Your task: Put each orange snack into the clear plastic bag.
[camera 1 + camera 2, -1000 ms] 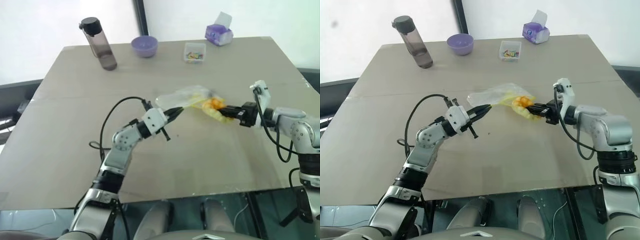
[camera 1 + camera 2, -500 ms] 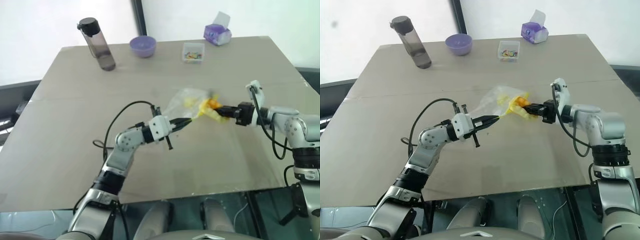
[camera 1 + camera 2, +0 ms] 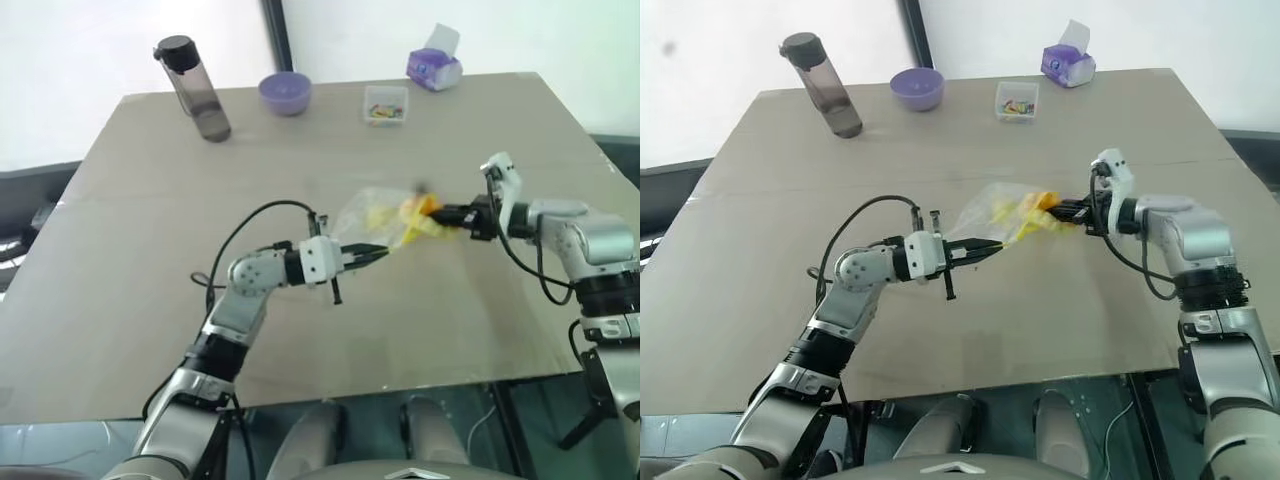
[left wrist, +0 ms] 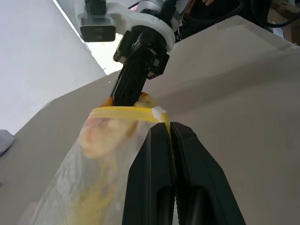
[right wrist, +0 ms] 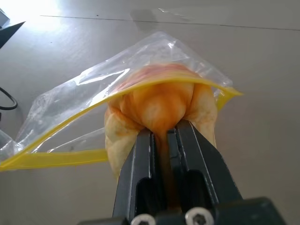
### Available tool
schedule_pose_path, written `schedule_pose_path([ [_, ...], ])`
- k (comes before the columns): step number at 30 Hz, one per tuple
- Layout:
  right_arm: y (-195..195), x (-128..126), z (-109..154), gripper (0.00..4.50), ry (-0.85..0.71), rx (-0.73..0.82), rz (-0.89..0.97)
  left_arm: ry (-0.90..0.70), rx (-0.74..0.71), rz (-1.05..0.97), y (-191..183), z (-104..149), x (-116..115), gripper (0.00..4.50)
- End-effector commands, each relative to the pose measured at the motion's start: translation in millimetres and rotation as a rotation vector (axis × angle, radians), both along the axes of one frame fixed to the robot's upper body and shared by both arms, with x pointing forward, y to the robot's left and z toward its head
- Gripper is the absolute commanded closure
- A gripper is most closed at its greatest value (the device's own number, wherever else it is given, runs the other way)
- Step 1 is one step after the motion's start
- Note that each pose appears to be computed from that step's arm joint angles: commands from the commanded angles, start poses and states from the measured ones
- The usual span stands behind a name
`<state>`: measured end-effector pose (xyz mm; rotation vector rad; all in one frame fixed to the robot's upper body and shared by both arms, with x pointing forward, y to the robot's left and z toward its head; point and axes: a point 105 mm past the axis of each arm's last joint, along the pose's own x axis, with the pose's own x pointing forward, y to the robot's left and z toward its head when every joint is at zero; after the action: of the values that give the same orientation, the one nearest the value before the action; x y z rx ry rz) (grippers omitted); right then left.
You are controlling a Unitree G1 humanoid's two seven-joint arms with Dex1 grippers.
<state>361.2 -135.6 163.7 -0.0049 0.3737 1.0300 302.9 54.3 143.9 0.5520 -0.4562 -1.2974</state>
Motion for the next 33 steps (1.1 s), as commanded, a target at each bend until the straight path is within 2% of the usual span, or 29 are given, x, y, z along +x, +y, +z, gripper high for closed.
schedule_pose_path([
  [1, 14.4, -3.8, 19.5, 4.49, -0.071, 0.029, 0.06, -0.038, -0.023, -0.017, -0.9, 8.2, -1.5, 4.5],
  [2, 6.8, 8.3, 11.5, 4.49, -0.085, -0.035, -0.02, -0.039, -0.023, -0.018, -1.1, 7.9, -1.6, 4.5],
  [3, 7.6, 8.0, 10.0, 4.49, -0.097, -0.046, -0.008, -0.04, -0.023, -0.022, -1.6, 8.0, -2.0, 4.5],
  [6, 22.6, -10.6, 17.0, 4.49, -0.086, 0.01, 0.127, -0.043, -0.023, -0.034, -3.6, 8.3, -2.8, 4.5],
  [9, 7.7, 19.5, 4.5, 4.49, -0.151, -0.13, -0.061, -0.047, -0.024, -0.043, -5.1, 9.2, -3.0, 4.5],
  [10, 6.8, 21.5, 3.5, 4.49, -0.179, -0.151, -0.058, -0.049, -0.023, -0.046, -5.4, 9.4, -3.1, 4.5],
  [13, 25.2, -2.1, 11.8, 4.49, -0.13, -0.029, 0.105, -0.052, -0.02, -0.055, -6.1, 9.6, -3.5, 4.5],
  [16, 17.9, 15.6, 2.5, 4.49, -0.162, -0.112, -0.014, -0.057, -0.013, -0.065, -6.6, 9.6, -3.8, 4.5],
  [18, 14.6, 20.4, -1.3, 4.49, -0.231, -0.173, -0.015, -0.058, -0.014, -0.068, -7.2, 9.9, -3.6, 4.5],
  [20, 29.6, 9.3, 7.1, 4.49, -0.16, -0.045, 0.041, -0.06, -0.013, -0.071, -7.9, 10.2, -3.2, 4.5],
  [24, 33.1, 19.8, 1.3, 4.49, -0.156, -0.091, -0.046, -0.061, -0.013, -0.075, -8.7, 10.6, -2.4, 4.5],
  [28, 53.8, 22.5, 12.6, 4.49, -0.175, 0.018, -0.083, -0.063, -0.02, -0.084, -13.1, 10.6, -3.5, 4.5],
  [32, 58.3, 16.3, 9.2, 2.9, -0.191, 0.011, -0.072, -0.061, -0.027, -0.079, -13.6, 9.4, -3.3, 4.5],
  [33, 56.4, 17.1, 8.9, 2.39, -0.193, 0.01, -0.085, -0.062, -0.027, -0.077, -13.4, 9.3, -3.0, 4.5],
])
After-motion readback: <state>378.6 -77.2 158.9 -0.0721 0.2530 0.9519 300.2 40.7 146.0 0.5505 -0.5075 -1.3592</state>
